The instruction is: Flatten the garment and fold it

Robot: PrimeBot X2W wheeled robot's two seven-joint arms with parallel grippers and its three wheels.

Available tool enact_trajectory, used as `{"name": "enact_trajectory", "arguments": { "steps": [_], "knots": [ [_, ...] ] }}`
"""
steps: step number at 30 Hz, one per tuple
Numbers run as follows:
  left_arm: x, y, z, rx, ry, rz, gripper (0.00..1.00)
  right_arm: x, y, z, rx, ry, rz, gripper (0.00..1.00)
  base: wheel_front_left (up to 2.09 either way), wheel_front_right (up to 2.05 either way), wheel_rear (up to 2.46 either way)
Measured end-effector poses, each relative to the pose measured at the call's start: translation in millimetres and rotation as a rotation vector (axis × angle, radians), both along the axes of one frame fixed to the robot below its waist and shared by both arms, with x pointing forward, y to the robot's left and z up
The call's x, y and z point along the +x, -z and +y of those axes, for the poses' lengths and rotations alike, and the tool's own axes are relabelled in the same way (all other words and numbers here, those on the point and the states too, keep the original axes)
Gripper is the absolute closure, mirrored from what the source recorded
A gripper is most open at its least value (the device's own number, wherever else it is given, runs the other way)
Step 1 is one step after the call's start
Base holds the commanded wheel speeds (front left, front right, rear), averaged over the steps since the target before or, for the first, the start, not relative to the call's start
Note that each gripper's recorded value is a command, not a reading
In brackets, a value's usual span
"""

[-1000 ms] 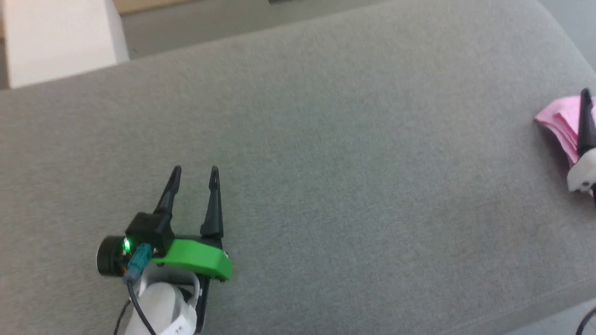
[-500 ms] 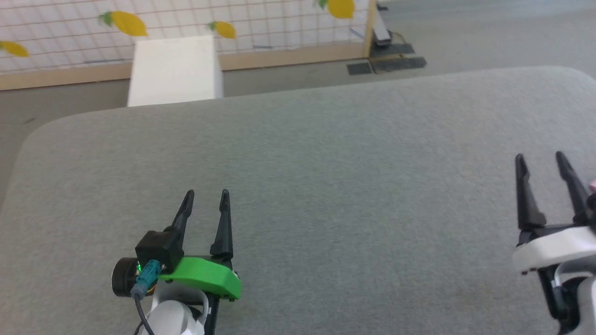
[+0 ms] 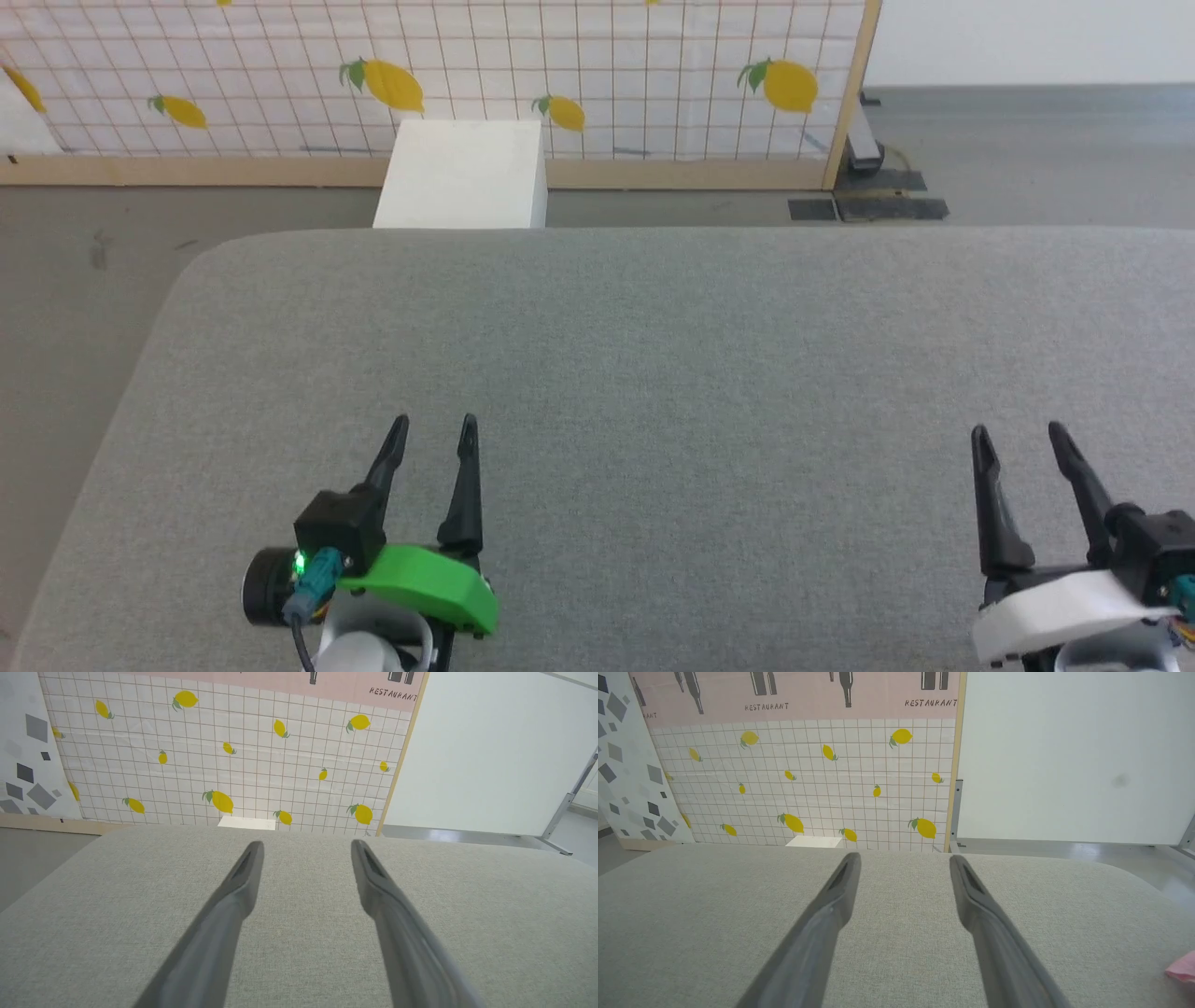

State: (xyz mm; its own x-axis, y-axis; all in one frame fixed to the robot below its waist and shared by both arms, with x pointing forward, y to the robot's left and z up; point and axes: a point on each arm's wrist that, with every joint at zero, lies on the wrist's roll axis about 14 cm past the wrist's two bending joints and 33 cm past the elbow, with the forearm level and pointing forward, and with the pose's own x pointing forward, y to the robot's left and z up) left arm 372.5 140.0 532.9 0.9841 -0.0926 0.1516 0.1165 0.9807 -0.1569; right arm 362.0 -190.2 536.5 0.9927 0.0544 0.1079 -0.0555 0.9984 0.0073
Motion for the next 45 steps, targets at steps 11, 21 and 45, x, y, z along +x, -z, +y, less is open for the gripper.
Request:
{"name": "enact_trajectory", "arguments": {
  "steps": [11, 21, 45],
  "knots": [
    [-23, 13, 8, -0.009, -0.028, 0.035, 0.00, -15, 7, 5, 0.014, -0.009, 0.018, 0.00, 0.00, 0.00, 0.00],
    [-25, 16, 8, -0.009, -0.028, 0.042, 0.00, -19, 13, 6, 0.031, -0.010, 0.031, 0.00, 0.00, 0.00, 0.00],
    [-22, 17, 6, 0.002, -0.020, 0.055, 1.00, -20, 18, 5, 0.043, -0.008, 0.053, 1.00, 0.00, 0.00, 0.00]
  ]
}}
